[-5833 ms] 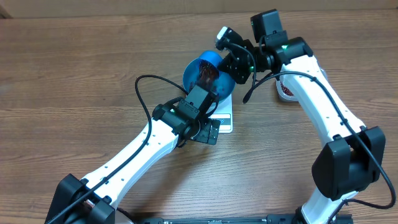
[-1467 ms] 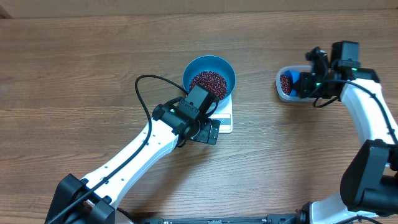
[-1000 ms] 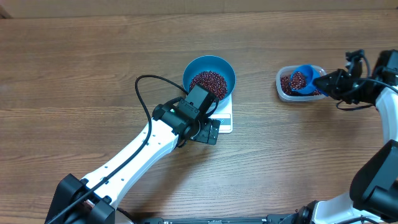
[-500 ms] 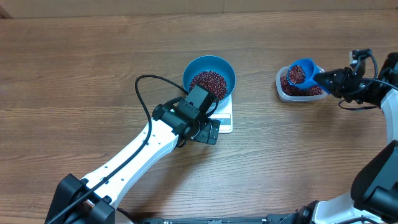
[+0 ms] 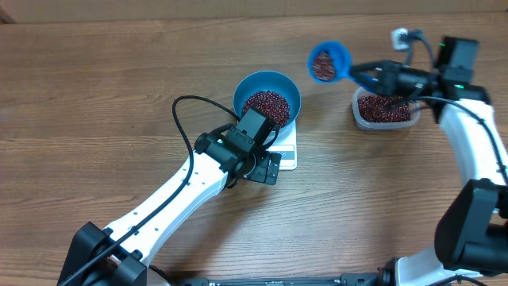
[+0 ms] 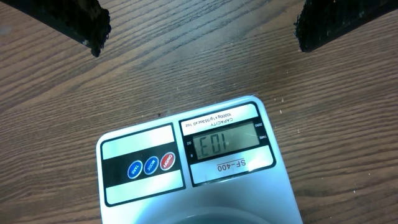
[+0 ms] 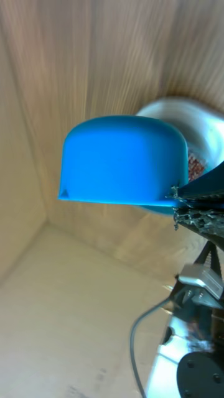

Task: Scoop item into bowl and weigh 150g on scale
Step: 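Carry the refilled scoop over the blue bowl with the right gripper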

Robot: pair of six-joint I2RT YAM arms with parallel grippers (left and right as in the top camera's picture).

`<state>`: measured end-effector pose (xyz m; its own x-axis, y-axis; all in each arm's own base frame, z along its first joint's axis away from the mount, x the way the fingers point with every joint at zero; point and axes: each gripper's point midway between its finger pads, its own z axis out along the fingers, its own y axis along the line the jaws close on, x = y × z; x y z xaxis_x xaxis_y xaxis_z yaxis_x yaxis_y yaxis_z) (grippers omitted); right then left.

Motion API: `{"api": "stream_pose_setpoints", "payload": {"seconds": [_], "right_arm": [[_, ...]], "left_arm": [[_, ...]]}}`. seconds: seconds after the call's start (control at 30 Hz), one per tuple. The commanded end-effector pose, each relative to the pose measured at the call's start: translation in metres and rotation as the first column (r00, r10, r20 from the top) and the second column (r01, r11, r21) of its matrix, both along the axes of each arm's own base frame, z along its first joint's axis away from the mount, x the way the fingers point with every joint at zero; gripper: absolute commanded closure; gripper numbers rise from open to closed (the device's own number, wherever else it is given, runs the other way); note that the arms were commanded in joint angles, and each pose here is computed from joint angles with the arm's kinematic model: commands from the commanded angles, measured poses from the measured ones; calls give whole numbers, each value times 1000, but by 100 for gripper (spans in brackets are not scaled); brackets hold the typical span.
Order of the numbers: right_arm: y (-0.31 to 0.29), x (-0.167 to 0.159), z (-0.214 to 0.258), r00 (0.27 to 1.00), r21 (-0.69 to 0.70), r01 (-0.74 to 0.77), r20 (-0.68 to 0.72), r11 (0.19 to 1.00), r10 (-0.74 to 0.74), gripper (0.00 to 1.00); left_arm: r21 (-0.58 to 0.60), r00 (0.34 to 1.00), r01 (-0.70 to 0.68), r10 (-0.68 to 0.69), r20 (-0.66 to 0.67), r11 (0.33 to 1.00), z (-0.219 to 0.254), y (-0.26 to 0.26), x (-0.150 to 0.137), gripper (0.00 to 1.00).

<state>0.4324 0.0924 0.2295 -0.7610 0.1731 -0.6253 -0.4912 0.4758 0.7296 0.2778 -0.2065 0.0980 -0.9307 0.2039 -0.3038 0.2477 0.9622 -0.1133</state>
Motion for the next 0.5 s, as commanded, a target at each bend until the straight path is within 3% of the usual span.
{"api": "stream_pose_setpoints", "payload": {"seconds": [0.0, 0.13, 0.47], "right_arm": [[48, 3, 26, 993, -18, -71, 94, 997, 72, 97], [79, 4, 31, 964, -96, -113, 232, 989, 132, 97], [103, 0, 39, 886, -269, -87, 420, 959, 198, 97]], "left_arm": [[2, 1000, 21, -21, -11, 1000, -4, -1, -2, 0], [2, 1000, 21, -21, -11, 1000, -4, -1, -2, 0], [2, 1000, 21, -21, -11, 1000, -4, -1, -2, 0]]}}
